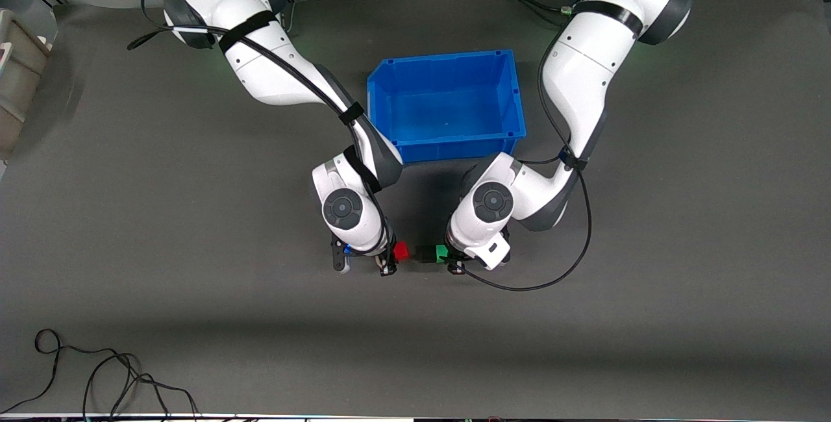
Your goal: Attach green and red cubes to black cube
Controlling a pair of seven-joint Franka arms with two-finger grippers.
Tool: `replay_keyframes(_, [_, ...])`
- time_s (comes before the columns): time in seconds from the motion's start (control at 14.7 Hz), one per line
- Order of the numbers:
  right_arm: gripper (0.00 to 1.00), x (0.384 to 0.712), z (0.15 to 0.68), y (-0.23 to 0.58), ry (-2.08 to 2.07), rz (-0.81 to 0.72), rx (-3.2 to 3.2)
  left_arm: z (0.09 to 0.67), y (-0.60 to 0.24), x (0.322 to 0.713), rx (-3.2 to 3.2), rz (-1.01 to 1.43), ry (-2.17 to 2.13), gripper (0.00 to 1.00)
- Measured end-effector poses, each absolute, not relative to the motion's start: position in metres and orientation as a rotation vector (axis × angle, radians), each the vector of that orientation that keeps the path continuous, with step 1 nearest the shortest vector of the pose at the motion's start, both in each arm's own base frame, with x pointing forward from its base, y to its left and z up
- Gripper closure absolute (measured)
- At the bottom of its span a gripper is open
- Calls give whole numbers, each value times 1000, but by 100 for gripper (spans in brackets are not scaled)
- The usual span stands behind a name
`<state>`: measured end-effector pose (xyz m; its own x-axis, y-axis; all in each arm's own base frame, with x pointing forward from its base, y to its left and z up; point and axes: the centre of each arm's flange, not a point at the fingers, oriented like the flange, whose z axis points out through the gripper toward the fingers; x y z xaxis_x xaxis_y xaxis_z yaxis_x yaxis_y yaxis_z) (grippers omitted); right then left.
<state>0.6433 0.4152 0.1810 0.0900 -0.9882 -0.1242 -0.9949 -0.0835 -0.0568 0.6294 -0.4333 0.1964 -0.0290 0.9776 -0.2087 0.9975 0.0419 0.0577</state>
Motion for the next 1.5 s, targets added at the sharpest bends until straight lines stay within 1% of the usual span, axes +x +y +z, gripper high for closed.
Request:
replay_keyframes(1.09, [60, 638, 173, 429, 2090, 106, -2144, 193, -442, 622, 2006, -168, 2169, 60])
replay_keyframes(1.16, [60, 638, 172, 429, 2089, 108, -2145, 192, -442, 622, 2011, -163, 2166, 54])
replay_keyframes(1.23, [60, 637, 172, 430, 2088, 110, -2145, 192, -442, 622, 2016, -156, 2162, 43])
replay_keyframes(1.36, [60, 637, 172, 430, 2088, 110, -2144, 194, -441, 624, 2024, -136, 2153, 24])
replay_keyframes(1.43, [53, 637, 172, 430, 2088, 109, -2143, 196, -438, 627, 2030, -114, 2145, 12])
replay_keyframes(1.5, [45, 638, 172, 430, 2087, 109, -2142, 199, -434, 632, 2028, -94, 2141, 3])
